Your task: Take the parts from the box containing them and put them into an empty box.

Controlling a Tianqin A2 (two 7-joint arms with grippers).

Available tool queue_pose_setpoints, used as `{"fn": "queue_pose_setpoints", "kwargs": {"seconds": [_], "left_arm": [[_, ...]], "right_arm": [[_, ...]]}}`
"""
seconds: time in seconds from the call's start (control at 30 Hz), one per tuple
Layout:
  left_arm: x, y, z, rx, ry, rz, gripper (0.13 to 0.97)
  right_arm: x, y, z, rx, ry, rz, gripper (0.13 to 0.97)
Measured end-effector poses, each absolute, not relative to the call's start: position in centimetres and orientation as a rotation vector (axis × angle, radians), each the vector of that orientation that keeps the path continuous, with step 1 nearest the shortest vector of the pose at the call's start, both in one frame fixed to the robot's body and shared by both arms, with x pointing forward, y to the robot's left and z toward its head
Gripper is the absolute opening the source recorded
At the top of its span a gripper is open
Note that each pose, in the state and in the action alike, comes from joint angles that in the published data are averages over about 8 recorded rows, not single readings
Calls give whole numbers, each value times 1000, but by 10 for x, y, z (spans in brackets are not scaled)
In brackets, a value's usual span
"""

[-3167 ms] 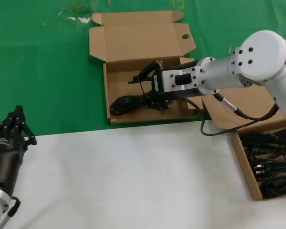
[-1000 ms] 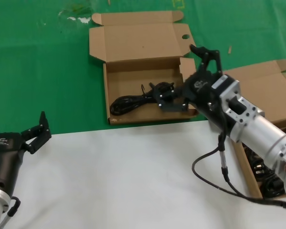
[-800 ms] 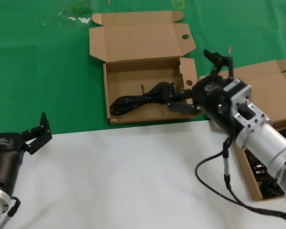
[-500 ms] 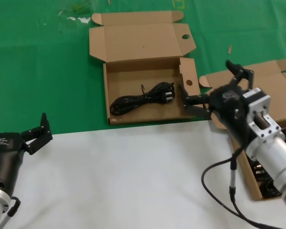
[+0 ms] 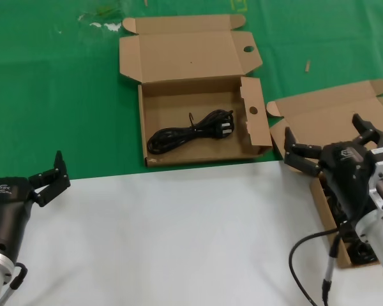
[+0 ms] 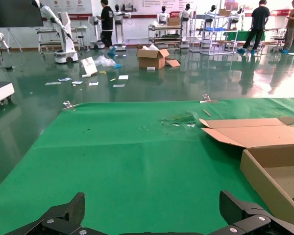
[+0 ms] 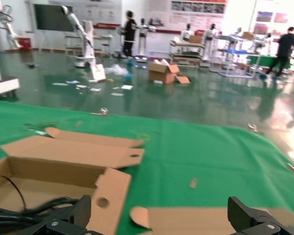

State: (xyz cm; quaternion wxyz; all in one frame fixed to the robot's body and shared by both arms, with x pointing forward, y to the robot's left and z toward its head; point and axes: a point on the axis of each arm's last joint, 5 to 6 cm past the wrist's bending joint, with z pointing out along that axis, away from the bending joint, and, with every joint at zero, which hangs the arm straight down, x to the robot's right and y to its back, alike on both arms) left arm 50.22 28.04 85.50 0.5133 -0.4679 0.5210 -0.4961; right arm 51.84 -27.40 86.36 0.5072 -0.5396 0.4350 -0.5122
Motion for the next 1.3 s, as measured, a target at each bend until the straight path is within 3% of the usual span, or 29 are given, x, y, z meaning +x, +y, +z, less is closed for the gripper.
{"fn": "queue_pose_setpoints", "kwargs": {"seconds": [1.3], "left_arm": [[502, 280, 855, -1125, 1253, -1193, 966]], "right_arm": [[515, -276, 861, -1287, 1080, -1238, 966]]}}
